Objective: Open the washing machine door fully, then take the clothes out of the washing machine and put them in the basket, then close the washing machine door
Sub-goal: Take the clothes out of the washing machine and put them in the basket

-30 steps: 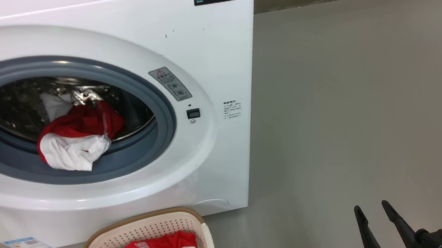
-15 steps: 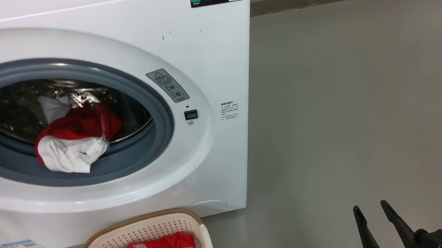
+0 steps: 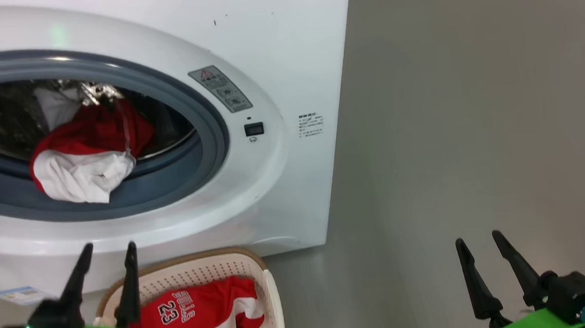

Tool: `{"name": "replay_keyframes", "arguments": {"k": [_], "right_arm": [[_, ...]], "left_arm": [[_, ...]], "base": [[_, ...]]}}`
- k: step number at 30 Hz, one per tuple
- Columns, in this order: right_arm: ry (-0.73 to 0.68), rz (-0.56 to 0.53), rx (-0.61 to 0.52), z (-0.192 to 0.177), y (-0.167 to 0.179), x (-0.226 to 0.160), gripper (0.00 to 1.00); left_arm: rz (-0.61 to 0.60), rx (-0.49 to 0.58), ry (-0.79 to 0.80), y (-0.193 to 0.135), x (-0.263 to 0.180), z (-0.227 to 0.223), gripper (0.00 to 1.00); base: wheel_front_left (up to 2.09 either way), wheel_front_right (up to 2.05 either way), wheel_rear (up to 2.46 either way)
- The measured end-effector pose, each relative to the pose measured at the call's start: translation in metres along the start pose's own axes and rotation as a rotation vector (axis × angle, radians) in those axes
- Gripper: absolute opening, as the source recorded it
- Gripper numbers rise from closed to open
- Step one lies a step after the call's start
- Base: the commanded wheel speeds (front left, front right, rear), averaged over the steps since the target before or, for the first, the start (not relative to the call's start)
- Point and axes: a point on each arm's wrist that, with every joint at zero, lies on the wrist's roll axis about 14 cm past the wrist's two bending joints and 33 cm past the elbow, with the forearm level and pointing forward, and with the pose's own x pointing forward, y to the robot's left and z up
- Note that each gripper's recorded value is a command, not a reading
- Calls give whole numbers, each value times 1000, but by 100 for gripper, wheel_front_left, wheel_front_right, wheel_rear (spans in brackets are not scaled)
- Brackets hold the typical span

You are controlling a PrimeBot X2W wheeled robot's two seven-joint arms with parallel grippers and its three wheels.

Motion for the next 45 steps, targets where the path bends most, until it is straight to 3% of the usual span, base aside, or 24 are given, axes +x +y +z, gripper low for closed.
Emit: {"name": "replay_keyframes", "arguments": {"k": [16, 31, 42, 43, 44, 45], "right_arm": [[44, -3, 20, -16, -2, 44, 100], [92, -48, 10, -34, -18, 54, 100], [118, -61, 18, -45, -23, 62, 100], [118, -63, 17, -45, -23, 61, 100], [118, -64, 17, -44, -24, 61, 100], [117, -64, 17, -44, -24, 61, 100]], "left_arm": [[-54, 122, 136, 24, 119, -31, 100], [-93, 212, 263, 34, 182, -74, 100], [-122, 290, 369, 37, 202, -110, 100], [-124, 294, 372, 37, 203, -111, 98], [-127, 296, 374, 36, 203, -111, 75], [-128, 298, 375, 36, 204, -111, 45]], "base": [[0, 0, 0], [0, 0, 0], [0, 0, 0], [0, 0, 0], [0, 0, 0], [0, 0, 0]]}}
